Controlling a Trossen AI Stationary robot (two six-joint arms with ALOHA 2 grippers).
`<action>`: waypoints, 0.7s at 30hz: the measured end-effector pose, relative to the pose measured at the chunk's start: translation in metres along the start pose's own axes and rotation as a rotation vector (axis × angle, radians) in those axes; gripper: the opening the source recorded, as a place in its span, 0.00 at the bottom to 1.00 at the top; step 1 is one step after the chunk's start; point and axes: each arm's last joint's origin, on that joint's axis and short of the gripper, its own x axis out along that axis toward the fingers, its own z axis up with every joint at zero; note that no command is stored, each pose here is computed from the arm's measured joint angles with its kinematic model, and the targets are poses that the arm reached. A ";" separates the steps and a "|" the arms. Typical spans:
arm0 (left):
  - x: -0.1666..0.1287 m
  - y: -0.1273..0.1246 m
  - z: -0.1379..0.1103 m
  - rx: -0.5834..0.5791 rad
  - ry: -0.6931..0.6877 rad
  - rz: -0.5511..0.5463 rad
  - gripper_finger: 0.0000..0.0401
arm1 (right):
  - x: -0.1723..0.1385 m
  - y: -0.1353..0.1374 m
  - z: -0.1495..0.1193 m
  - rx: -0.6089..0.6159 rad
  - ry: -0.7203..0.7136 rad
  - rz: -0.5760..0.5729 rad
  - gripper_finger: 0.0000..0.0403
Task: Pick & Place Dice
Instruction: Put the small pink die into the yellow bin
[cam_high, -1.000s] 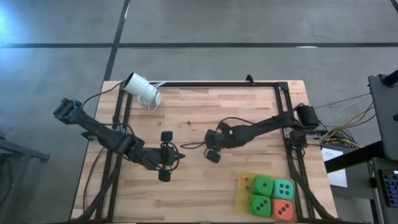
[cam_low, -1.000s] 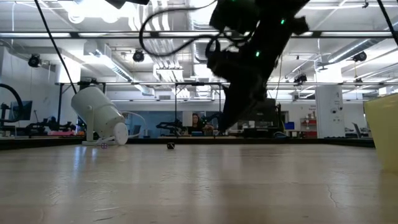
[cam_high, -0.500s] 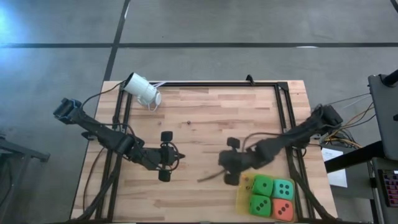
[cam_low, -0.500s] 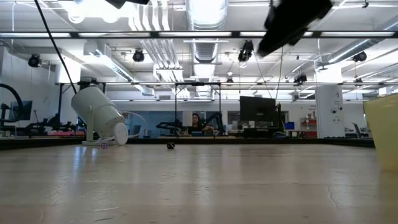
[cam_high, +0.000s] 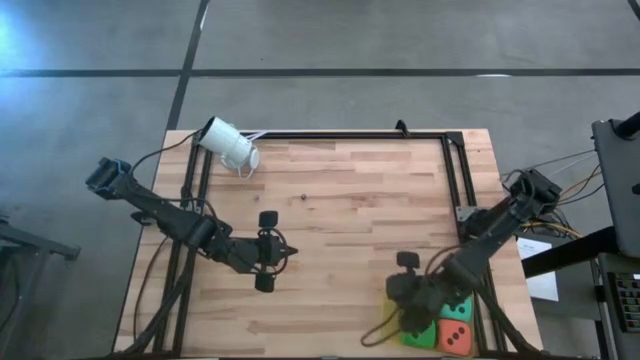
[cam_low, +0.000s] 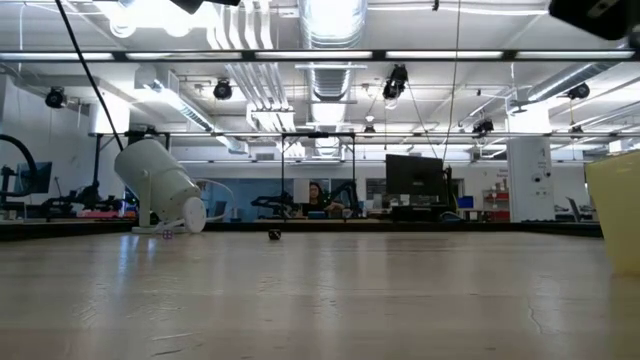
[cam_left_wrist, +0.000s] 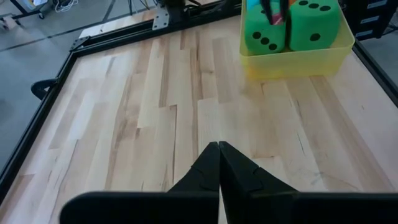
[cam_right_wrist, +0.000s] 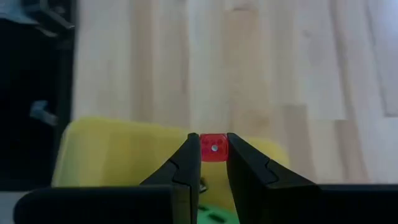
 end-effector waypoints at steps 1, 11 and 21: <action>0.000 0.000 0.000 0.000 -0.001 0.000 0.01 | -0.001 0.003 -0.002 0.001 0.001 0.009 0.14; 0.000 0.000 0.001 -0.004 -0.007 -0.001 0.01 | -0.002 0.008 -0.009 0.068 0.028 0.033 0.15; 0.000 0.000 0.001 -0.007 -0.006 0.000 0.01 | 0.004 0.006 -0.011 0.074 0.074 0.042 0.27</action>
